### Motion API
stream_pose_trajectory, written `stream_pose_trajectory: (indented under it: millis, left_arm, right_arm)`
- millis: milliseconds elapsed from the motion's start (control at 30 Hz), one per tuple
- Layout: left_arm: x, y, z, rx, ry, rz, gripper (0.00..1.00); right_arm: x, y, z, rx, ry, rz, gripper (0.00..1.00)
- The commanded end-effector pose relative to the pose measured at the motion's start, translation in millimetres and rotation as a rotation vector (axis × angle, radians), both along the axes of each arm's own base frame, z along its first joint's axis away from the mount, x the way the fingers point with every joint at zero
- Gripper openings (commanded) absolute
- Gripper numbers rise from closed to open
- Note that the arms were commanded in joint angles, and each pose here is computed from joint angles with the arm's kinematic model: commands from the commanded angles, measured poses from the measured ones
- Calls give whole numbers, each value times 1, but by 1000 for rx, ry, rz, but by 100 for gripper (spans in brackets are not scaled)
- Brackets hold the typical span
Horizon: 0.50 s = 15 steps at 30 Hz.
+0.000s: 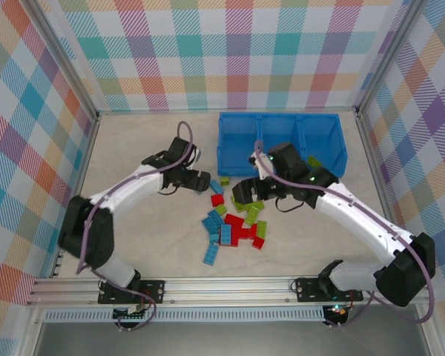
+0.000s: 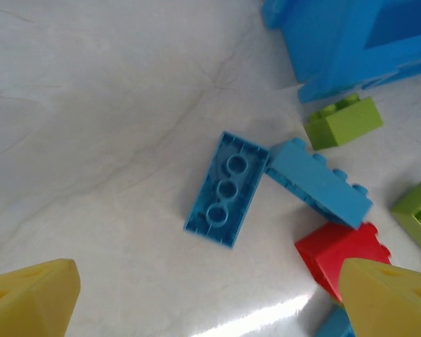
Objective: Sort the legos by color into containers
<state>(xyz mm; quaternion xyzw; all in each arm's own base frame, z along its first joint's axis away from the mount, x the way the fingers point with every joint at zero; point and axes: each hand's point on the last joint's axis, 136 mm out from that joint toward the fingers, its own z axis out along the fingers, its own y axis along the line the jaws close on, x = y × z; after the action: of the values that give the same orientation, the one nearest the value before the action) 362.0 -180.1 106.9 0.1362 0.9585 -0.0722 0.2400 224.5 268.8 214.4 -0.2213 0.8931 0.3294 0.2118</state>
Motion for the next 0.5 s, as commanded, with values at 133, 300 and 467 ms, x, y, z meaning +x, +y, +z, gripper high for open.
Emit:
stream_pose_trajectory:
  millis: [133, 300, 467]
  left_arm:
    - [12, -3, -44, 84, 126, -87, 86]
    - [10, -6, -65, 89, 168, -114, 75]
    - [14, -16, -75, 47, 170, -131, 59]
  right_arm:
    - [-19, 2, -20, -32, 37, 14, 88]
    - [-13, -1, -23, -44, 20, -21, 89]
    - [-6, 2, -25, -57, 12, -29, 89]
